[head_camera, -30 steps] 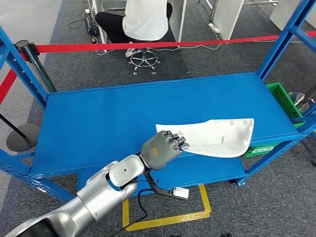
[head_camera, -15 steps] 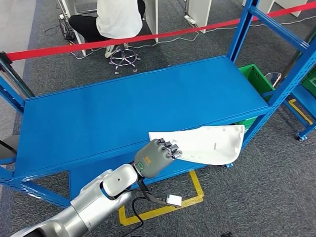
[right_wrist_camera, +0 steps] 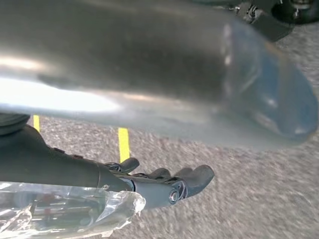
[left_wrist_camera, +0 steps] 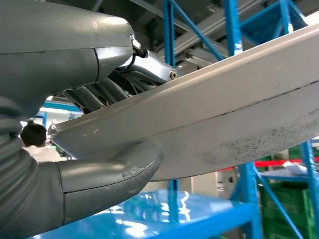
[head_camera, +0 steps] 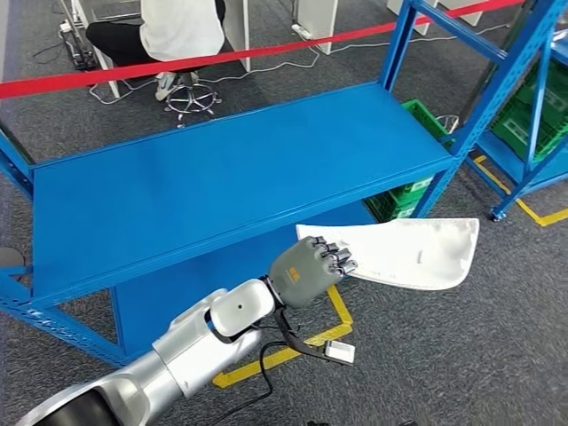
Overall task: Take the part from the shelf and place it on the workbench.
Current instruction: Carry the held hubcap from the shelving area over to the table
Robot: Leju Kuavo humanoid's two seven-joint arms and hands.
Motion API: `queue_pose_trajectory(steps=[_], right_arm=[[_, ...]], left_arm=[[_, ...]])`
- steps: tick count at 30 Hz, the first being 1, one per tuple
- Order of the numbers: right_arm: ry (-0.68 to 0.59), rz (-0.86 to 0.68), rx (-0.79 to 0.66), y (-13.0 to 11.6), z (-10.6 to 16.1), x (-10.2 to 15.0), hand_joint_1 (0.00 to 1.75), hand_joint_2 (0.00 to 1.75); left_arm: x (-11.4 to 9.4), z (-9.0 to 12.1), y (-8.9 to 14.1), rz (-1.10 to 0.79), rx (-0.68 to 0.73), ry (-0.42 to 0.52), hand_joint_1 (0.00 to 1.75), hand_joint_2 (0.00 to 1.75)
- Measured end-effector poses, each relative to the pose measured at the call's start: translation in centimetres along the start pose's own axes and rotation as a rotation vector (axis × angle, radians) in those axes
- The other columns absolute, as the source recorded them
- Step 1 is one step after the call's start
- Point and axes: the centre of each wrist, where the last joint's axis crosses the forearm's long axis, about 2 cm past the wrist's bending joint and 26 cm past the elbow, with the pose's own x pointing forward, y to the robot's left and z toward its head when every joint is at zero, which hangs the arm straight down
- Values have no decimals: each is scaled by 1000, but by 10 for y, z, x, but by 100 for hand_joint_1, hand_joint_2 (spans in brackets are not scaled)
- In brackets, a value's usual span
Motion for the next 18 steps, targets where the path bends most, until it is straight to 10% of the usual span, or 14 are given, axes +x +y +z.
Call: queue_pose_trajectory(steps=[4,11,18], right_arm=[[-44,13,-1,9,-5,19,0,0],[-21,-73,12,54,-12,217,0,0],[-62,-93,46,77,-4,241,0,0]], left_arm=[[-10,28,-6,39,-16,44,175,175],[-21,51,-8,116,13,26,175,175],[-26,57,-12,122,-2,9,175,175]])
